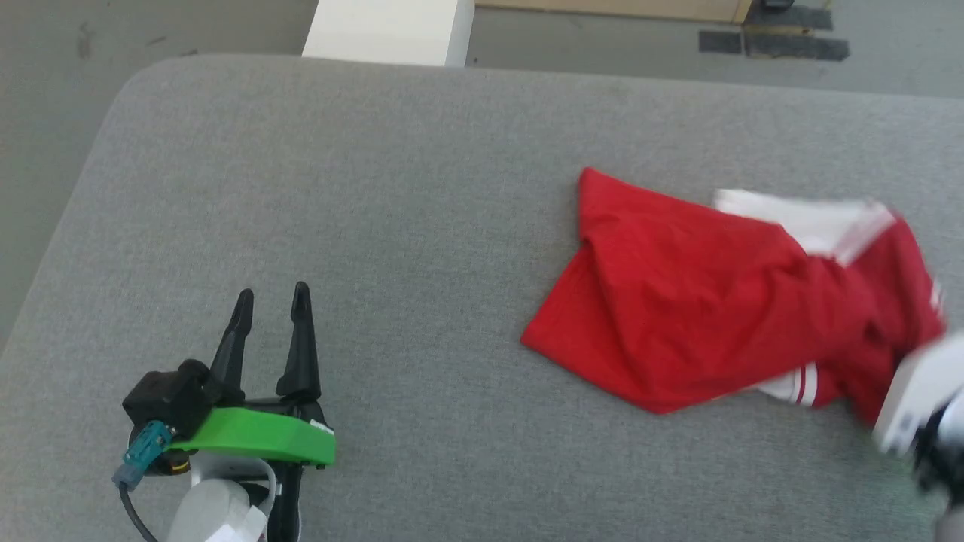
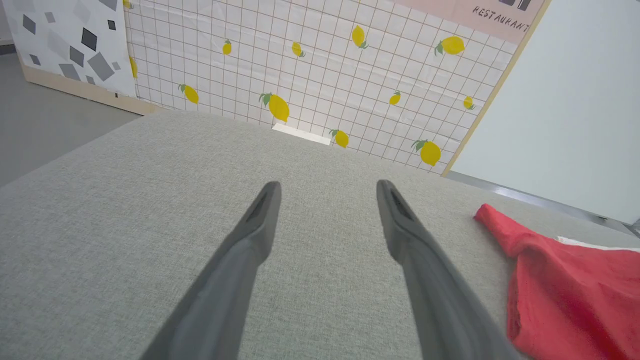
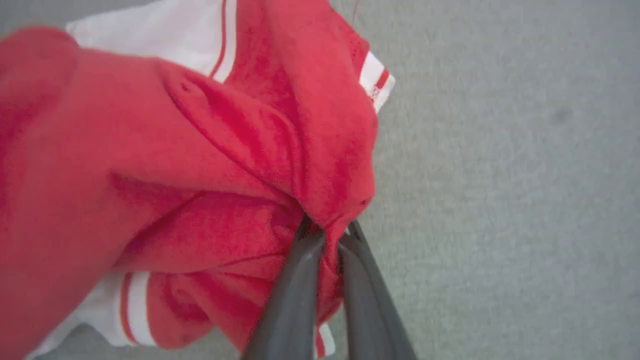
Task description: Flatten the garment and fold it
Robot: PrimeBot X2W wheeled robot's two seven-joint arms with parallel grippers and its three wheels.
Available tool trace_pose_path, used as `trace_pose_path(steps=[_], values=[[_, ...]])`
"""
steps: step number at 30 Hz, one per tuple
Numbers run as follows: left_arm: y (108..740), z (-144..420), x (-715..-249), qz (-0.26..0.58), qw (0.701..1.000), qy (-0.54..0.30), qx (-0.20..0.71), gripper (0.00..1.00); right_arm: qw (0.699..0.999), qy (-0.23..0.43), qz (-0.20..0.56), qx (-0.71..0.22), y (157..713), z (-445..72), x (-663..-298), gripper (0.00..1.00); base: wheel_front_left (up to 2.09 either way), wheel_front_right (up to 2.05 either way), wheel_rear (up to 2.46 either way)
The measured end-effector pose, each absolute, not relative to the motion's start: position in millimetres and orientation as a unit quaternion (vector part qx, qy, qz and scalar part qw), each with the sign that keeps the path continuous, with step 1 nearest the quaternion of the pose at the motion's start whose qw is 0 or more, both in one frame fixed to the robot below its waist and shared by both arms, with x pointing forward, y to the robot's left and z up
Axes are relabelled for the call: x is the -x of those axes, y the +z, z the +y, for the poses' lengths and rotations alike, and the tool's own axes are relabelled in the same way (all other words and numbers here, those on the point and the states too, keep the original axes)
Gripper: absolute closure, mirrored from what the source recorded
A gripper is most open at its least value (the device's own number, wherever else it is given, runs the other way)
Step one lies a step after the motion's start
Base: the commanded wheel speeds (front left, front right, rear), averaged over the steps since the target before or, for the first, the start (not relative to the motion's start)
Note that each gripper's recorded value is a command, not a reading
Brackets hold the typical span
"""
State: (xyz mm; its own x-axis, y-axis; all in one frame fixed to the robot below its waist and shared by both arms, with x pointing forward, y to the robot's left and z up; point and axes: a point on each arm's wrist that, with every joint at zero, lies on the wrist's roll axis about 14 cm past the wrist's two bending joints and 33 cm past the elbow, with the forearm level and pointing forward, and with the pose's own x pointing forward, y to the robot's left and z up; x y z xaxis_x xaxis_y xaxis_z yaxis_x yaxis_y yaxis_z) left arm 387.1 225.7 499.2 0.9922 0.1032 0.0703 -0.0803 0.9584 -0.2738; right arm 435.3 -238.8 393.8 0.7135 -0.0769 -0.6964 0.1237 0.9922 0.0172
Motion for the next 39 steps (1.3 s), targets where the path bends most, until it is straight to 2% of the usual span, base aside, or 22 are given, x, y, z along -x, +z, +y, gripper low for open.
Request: trace_pose_path(steps=[2, 3, 4, 11, 14, 18, 21, 23, 28, 31, 34, 38, 39], values=[[502.4, 222.7, -387.0, -0.046, 0.988, 0.041, 0.139, 0.0, 0.908, -0.059, 0.41, -0.058, 375.8, -235.8, -403.1, 1.0, 0.0, 0.0, 0.0], [502.6, 220.4, -387.2, -0.046, 0.988, 0.038, 0.14, 0.0, 0.908, -0.058, 0.41, -0.065, 375.2, -234.1, -395.7, 0.52, 0.0, 0.0, 0.0], [502.5, 217.8, -387.4, -0.046, 0.988, 0.034, 0.141, 0.0, 0.913, -0.057, 0.399, -0.066, 380.1, -234.7, -394.7, 0.0, 0.0, 0.0, 0.0], [507.1, 207.0, -385.8, -0.05, 0.988, 0.019, 0.147, 0.0, 0.969, -0.08, 0.22, -0.073, 456.7, -255.4, -419.3, 0.0, 0.0, 0.0, 0.0], [509.0, 204.9, -385.0, -0.053, 0.988, 0.015, 0.147, 0.0, 0.979, -0.037, 0.191, -0.056, 478.7, -228.8, -428.3, 0.0, 0.0, 0.0, 0.0], [507.6, 201.6, -385.5, -0.05, 0.988, 0.011, 0.148, 0.0, 0.975, 0.059, 0.214, -0.019, 485.3, -163.1, -441.1, 0.0, 0.0, 0.0, 0.0], [504.8, 200.7, -387.4, -0.046, 0.988, 0.01, 0.149, 0.0, 0.963, 0.134, 0.233, 0.03, 491.5, -114.1, -461.2, 0.0, 0.0, 0.0, 0.0], [502.6, 201.1, -388.5, -0.043, 0.988, 0.011, 0.15, 0.0, 0.956, 0.158, 0.241, 0.058, 493.5, -97.3, -477.1, 0.0, 0.0, 0.0, 0.0], [501.2, 207.1, -392.5, -0.043, 0.987, 0.021, 0.156, 0.0, 0.925, 0.189, 0.295, 0.144, 473.3, -72.2, -512.2, 0.0, 0.0, 0.0, 0.0], [495.1, 216.4, -393.5, -0.036, 0.986, 0.036, 0.158, 0.0, 0.909, 0.21, 0.32, 0.165, 460.1, -51.4, -528.2, 0.0, 0.0, 0.0, 0.0], [484.1, 226.3, -391.7, -0.021, 0.986, 0.054, 0.157, 0.0, 0.88, 0.237, 0.364, 0.19, 431.5, -29.9, -529.3, 0.0, 0.0, 0.0, 0.0], [470.8, 239.9, -386.6, -0.002, 0.985, 0.079, 0.154, 0.0, 0.822, 0.271, 0.446, 0.227, 379.9, -12.5, -507.9, 0.0, 0.0, 0.0, 0.0], [469.1, 242.4, -385.6, 0.0, 0.985, 0.083, 0.152, 0.0, 0.816, 0.275, 0.452, 0.234, 375.7, -10.0, -507.4, 0.0, 0.0, 0.0, 0.0]])
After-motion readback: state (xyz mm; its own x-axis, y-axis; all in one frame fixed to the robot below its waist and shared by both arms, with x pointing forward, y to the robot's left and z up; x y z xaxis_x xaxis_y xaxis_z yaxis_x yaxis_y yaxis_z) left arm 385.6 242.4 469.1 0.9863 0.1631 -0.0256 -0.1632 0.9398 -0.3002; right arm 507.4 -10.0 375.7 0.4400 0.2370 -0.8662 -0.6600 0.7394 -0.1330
